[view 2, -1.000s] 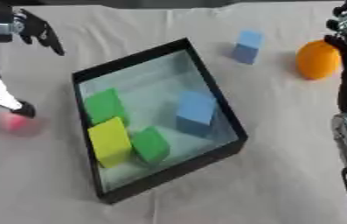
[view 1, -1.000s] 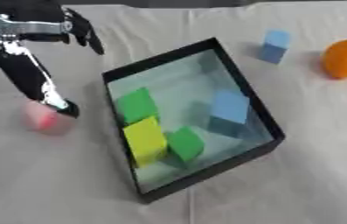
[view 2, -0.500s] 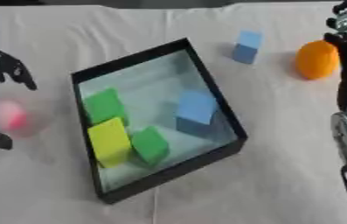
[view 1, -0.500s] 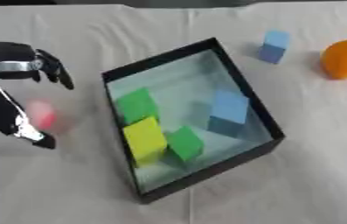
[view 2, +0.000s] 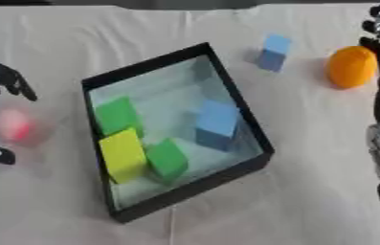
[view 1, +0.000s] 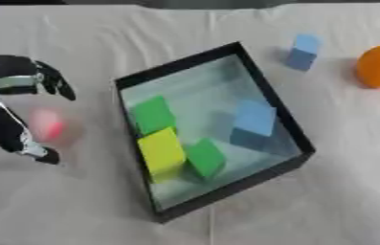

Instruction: Pick up objects on the table and place them in the box.

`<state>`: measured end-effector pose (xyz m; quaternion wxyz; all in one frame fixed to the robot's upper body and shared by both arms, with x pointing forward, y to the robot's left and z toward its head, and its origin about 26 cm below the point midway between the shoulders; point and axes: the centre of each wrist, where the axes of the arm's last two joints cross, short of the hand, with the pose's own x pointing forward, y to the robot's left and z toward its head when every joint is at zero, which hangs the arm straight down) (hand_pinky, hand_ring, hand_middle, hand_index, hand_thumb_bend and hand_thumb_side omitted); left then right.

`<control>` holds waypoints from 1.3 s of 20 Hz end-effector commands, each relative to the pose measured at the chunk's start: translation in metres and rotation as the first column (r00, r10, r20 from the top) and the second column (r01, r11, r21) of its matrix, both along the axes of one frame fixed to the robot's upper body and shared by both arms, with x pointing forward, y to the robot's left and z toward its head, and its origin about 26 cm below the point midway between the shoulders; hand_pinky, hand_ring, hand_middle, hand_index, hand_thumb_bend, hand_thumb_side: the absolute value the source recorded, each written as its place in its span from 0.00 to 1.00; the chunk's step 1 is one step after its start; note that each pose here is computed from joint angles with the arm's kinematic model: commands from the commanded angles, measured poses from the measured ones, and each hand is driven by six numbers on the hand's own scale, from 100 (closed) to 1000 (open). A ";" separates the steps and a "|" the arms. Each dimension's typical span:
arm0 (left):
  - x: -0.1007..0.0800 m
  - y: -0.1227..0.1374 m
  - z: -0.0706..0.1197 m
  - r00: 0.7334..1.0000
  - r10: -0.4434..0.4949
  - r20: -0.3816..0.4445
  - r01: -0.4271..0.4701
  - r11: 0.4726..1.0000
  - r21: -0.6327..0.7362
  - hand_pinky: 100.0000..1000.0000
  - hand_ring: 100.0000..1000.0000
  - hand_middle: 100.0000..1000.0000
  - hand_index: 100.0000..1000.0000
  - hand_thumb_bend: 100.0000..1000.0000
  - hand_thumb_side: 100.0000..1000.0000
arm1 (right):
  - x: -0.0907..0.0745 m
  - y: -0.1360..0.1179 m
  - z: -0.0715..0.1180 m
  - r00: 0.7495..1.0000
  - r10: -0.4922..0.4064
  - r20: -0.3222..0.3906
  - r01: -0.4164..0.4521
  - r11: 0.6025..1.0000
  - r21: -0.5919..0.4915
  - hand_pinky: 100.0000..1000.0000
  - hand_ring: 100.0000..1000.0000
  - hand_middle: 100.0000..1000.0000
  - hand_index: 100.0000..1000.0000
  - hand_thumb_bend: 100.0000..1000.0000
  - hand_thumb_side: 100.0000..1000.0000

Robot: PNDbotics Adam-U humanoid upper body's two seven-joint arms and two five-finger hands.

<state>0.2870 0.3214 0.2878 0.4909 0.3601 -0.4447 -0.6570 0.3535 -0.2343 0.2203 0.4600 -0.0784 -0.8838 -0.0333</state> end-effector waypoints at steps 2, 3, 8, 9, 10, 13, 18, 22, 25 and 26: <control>0.005 0.013 0.007 0.997 0.067 0.029 -0.068 0.997 0.042 0.78 0.83 0.77 0.82 0.64 0.19 | -0.003 -0.003 0.011 0.999 -0.004 0.037 0.005 1.000 -0.021 0.80 0.81 0.75 0.84 0.00 0.64; 0.008 0.017 0.005 0.996 0.081 0.022 -0.082 0.996 0.047 0.79 0.83 0.78 0.83 0.65 0.20 | -0.003 -0.003 0.011 0.999 -0.003 0.037 0.004 1.000 -0.021 0.80 0.81 0.75 0.84 0.00 0.64; 0.020 0.031 -0.002 0.991 0.132 -0.012 -0.131 0.989 0.064 0.79 0.84 0.78 0.83 0.66 0.21 | -0.003 -0.002 0.012 0.999 0.000 0.037 0.000 1.000 -0.023 0.80 0.81 0.75 0.84 0.00 0.64; 0.022 0.033 -0.003 0.990 0.138 -0.016 -0.137 0.988 0.066 0.79 0.84 0.78 0.83 0.66 0.20 | -0.003 -0.002 0.012 0.999 0.001 0.037 0.000 1.000 -0.023 0.80 0.81 0.75 0.84 0.00 0.64; 0.024 0.035 -0.004 0.990 0.142 -0.018 -0.141 0.988 0.070 0.79 0.84 0.78 0.83 0.66 0.20 | -0.003 -0.002 0.012 0.999 0.002 0.036 -0.001 1.000 -0.023 0.80 0.81 0.75 0.84 0.00 0.64; 0.029 0.040 -0.009 0.986 0.164 -0.024 -0.161 0.982 0.096 0.80 0.85 0.78 0.82 0.69 0.19 | -0.003 -0.001 0.012 0.999 0.005 0.036 -0.004 1.000 -0.024 0.80 0.81 0.75 0.84 0.00 0.64; 0.039 0.052 -0.019 0.977 0.213 -0.028 -0.206 0.966 0.153 0.81 0.85 0.79 0.83 0.73 0.14 | -0.003 0.000 0.012 0.999 0.010 0.035 -0.009 1.000 -0.026 0.80 0.81 0.75 0.84 0.00 0.64; 0.046 0.056 -0.027 0.975 0.222 -0.017 -0.218 0.966 0.136 0.78 0.83 0.76 0.81 0.65 0.16 | -0.003 0.001 0.011 0.999 0.013 0.033 -0.012 1.000 -0.028 0.80 0.81 0.75 0.84 0.00 0.64; 0.049 0.054 -0.030 0.977 0.211 -0.021 -0.208 0.973 0.098 0.76 0.82 0.75 0.80 0.63 0.17 | -0.003 0.001 0.011 0.999 0.016 0.031 -0.015 0.999 -0.030 0.80 0.81 0.75 0.84 0.00 0.64; 0.050 0.053 -0.031 0.978 0.207 -0.020 -0.205 0.975 0.088 0.75 0.81 0.74 0.80 0.62 0.18 | -0.003 0.001 0.011 0.999 0.017 0.031 -0.016 0.999 -0.030 0.80 0.81 0.75 0.84 0.00 0.64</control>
